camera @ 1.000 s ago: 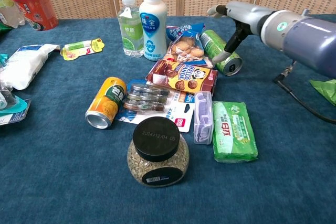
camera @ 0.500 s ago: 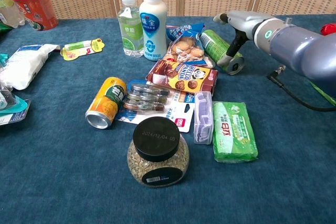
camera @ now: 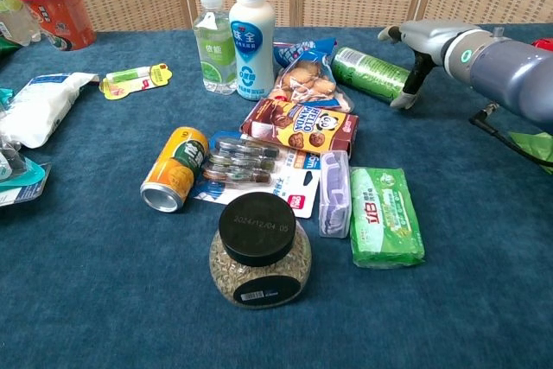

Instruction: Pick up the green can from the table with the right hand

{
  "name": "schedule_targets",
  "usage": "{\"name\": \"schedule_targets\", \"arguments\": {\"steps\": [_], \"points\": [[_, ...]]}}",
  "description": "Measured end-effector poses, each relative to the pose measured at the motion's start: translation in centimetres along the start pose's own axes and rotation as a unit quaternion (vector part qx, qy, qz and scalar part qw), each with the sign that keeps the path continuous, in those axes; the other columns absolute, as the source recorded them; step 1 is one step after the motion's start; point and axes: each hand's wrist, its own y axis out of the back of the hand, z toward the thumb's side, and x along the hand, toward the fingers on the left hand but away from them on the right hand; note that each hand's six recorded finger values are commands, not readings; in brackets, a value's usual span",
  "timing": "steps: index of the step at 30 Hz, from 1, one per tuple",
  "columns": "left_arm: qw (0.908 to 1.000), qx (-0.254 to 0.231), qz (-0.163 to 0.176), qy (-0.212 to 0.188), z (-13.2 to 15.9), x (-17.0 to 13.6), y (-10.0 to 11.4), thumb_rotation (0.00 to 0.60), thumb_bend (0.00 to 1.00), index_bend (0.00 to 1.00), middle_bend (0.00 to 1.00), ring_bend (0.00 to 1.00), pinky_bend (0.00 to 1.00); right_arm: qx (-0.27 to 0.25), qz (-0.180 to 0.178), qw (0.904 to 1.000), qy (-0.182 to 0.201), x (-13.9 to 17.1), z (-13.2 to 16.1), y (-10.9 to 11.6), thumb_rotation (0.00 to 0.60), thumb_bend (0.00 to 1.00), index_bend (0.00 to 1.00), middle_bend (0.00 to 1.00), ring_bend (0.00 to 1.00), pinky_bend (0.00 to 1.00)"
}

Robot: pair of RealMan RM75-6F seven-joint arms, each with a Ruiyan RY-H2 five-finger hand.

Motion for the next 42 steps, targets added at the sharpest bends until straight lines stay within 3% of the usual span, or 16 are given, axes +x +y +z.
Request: {"name": "schedule_targets", "arguments": {"steps": [9, 11, 13, 15, 21, 28, 36, 42], "points": [[1.0000, 0.001, 0.006, 0.008, -0.4, -0.8, 0.4, 0.600, 0.00, 0.00, 0.00, 0.00, 0.00, -0.003, 0.035, 0.9994, 0.002, -1.1, 1.4, 0.2, 0.600, 0.06, 0.00, 0.00, 0.00, 0.03], [0.9999, 0.000, 0.006, 0.009, -0.6, -0.8, 0.3, 0.600, 0.00, 0.00, 0.00, 0.00, 0.00, -0.009, 0.035, 0.9993, 0.003, -1.4, 2.0, 0.6, 0.600, 0.05, 0.00, 0.03, 0.05, 0.15], [0.9999, 0.000, 0.006, 0.010, -0.7, -0.8, 0.3, 0.600, 0.00, 0.00, 0.00, 0.00, 0.00, -0.010, 0.034, 0.9994, 0.004, -1.5, 2.4, 0.8, 0.600, 0.04, 0.00, 0.19, 0.23, 0.39], [0.9999, -0.001, 0.005, 0.009, -0.7, -0.8, 0.3, 0.600, 0.00, 0.00, 0.00, 0.00, 0.00, -0.010, 0.035, 0.9993, 0.003, -1.5, 2.5, 0.7, 0.600, 0.03, 0.06, 0.32, 0.36, 0.55], [0.9999, -0.003, 0.004, 0.011, -0.9, -0.8, 0.2, 0.600, 0.00, 0.00, 0.00, 0.00, 0.00, -0.013, 0.042, 0.9990, -0.012, -1.8, 2.8, 0.4, 0.600, 0.03, 0.25, 0.47, 0.51, 0.69], [0.9999, -0.006, 0.005, 0.013, -1.1, -1.0, 0.2, 0.600, 0.00, 0.00, 0.00, 0.00, 0.00, -0.026, 0.023, 0.9991, -0.024, -1.8, 2.4, 1.2, 0.600, 0.07, 0.47, 0.74, 0.80, 0.95], [0.9999, -0.012, 0.003, 0.008, -1.0, -0.9, -0.2, 0.600, 0.00, 0.00, 0.00, 0.00, 0.00, -0.060, -0.008, 0.9978, -0.027, -0.7, 0.9, 3.4, 0.600, 0.08, 0.48, 0.75, 0.81, 0.97], [0.9999, -0.016, 0.003, 0.002, -0.7, -0.9, -0.4, 0.600, 0.00, 0.00, 0.00, 0.00, 0.00, -0.111, -0.037, 0.9930, -0.014, 1.5, -0.3, 6.2, 0.600, 0.08, 0.48, 0.75, 0.82, 0.97]]}}
